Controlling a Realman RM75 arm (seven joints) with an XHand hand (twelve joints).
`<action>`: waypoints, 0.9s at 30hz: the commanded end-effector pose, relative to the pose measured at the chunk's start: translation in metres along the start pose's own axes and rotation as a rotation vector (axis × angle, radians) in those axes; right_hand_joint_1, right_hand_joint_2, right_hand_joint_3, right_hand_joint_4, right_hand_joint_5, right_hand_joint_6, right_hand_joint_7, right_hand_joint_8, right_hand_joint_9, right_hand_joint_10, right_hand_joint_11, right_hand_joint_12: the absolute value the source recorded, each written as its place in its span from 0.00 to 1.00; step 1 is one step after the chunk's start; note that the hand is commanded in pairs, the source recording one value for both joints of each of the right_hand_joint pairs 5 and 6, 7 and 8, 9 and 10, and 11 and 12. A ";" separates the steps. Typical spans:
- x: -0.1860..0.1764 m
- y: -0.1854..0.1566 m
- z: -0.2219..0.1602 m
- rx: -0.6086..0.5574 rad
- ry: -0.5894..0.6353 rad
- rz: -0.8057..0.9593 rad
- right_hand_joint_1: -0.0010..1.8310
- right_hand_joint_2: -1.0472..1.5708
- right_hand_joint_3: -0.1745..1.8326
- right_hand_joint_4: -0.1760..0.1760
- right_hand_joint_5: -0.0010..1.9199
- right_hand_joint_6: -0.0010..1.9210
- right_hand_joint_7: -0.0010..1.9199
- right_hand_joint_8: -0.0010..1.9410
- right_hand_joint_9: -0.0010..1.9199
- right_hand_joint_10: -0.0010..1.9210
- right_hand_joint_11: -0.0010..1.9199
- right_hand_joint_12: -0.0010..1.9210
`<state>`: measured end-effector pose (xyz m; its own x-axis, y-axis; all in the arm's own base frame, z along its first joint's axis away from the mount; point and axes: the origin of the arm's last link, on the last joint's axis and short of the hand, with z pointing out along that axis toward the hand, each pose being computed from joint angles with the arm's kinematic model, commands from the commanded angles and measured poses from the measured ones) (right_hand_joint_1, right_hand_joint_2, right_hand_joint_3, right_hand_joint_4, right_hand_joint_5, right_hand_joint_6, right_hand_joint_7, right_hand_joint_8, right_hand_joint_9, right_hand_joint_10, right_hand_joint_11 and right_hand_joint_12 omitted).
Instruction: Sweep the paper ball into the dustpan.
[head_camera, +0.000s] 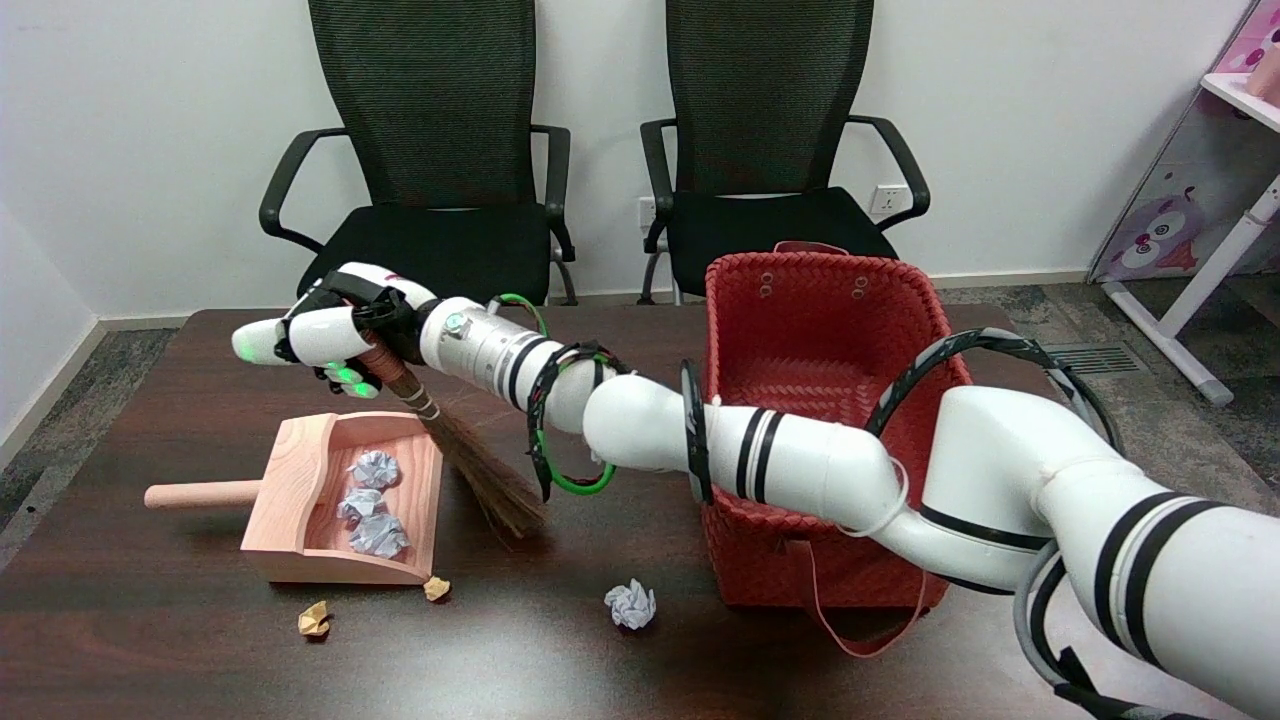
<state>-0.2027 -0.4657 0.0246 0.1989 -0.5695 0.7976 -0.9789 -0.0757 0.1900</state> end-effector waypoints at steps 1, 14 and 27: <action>-0.016 -0.008 0.001 0.016 -0.040 0.116 0.59 1.00 0.31 0.64 1.00 1.00 1.00 0.99 1.00 1.00 1.00 1.00; -0.025 -0.029 -0.001 0.088 -0.044 0.157 0.59 1.00 0.33 0.64 1.00 1.00 1.00 0.99 1.00 1.00 1.00 1.00; -0.003 -0.055 -0.011 0.200 0.033 0.152 0.58 1.00 0.37 0.64 1.00 1.00 1.00 0.99 1.00 1.00 1.00 1.00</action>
<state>-0.1804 -0.4523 0.0050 0.0589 -0.6002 0.7977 -0.9978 -0.0605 0.0281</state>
